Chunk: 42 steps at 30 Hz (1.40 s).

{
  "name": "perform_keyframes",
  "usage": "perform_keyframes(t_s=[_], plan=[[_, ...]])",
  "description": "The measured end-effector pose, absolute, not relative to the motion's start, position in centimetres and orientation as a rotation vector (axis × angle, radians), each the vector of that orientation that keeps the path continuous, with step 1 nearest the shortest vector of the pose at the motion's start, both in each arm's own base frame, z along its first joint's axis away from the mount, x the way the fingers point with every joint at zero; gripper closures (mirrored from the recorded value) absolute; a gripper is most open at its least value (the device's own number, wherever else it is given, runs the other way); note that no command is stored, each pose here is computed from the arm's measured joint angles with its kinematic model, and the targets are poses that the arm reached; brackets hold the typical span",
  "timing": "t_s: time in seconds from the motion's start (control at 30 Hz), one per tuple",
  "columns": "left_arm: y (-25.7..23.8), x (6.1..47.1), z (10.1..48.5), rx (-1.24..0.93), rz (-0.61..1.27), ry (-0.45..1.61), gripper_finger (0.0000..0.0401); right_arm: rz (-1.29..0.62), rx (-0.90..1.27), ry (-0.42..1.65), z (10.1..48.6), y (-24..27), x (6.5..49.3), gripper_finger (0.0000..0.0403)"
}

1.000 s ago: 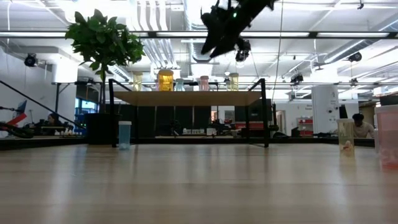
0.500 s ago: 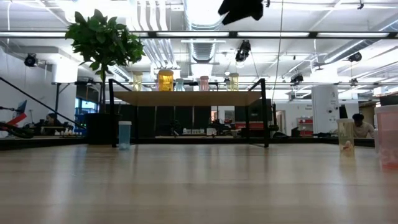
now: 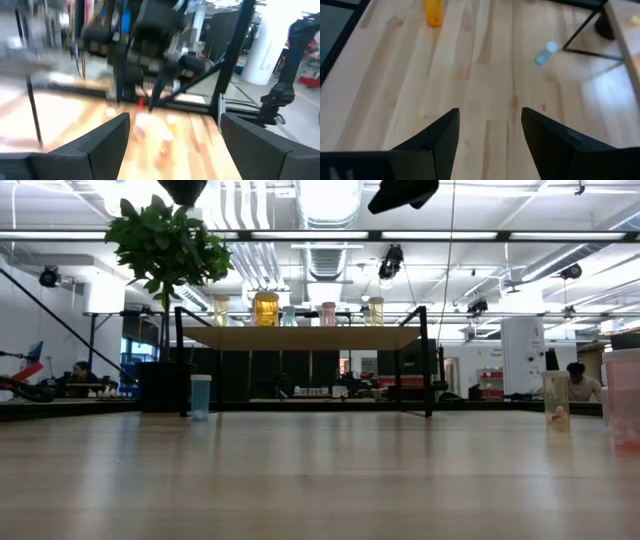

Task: Pick and place medicine bottles onto shelf by color
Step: Put the orange pill bottle on the shelf

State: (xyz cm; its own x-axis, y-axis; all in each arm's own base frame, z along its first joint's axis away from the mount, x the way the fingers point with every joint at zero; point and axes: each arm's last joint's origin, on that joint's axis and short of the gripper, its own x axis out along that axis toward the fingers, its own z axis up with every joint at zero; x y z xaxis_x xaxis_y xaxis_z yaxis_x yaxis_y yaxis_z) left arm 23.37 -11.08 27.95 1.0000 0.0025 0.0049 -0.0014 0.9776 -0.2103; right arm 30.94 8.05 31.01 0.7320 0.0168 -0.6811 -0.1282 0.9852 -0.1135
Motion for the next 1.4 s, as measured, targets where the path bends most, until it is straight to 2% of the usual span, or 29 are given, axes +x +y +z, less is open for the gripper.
perform_keyframes(t_s=[0.17, 0.33, 0.5, 0.63, 0.87, 1.07, 1.3, 1.4], plan=[[-11.1, 22.5, 26.4, -0.477, 0.043, 0.196, 0.0106, 0.044, -0.042, 0.773, 30.2, 8.5, 30.8, 0.02], [-10.4, 20.4, 24.3, -0.79, 0.183, 0.513, 0.0106, 0.023, -0.019, 0.808, 29.0, 8.3, 30.5, 0.02], [-10.8, 19.4, 25.3, -1.033, 0.193, 0.76, 0.0106, 0.038, -0.07, 0.819, 28.3, 8.3, 30.5, 0.02], [-11.5, 19.7, 26.2, -1.106, 0.208, 0.913, 0.0106, 0.056, -0.109, 0.789, 27.6, 8.2, 30.7, 0.02], [-14.0, 20.3, 26.9, -0.998, 0.361, 1.296, 0.0106, 0.054, -0.129, 0.737, 26.0, 7.5, 30.8, 0.02], [-18.7, 19.6, 26.0, -0.694, 0.274, 1.474, 0.0106, 0.024, -0.105, 0.76, 24.5, 6.7, 30.5, 0.0199], [-23.8, 15.5, 22.5, -0.447, 0.281, 1.51, 0.0106, 0.028, -0.1, 0.719, 24.1, 6.6, 30.6, 0.0199], [-24.4, 14.9, 21.5, -0.402, 0.338, 1.435, 0.0106, 0.029, -0.1, 0.712, 24.3, 6.7, 30.7, 0.0199]])
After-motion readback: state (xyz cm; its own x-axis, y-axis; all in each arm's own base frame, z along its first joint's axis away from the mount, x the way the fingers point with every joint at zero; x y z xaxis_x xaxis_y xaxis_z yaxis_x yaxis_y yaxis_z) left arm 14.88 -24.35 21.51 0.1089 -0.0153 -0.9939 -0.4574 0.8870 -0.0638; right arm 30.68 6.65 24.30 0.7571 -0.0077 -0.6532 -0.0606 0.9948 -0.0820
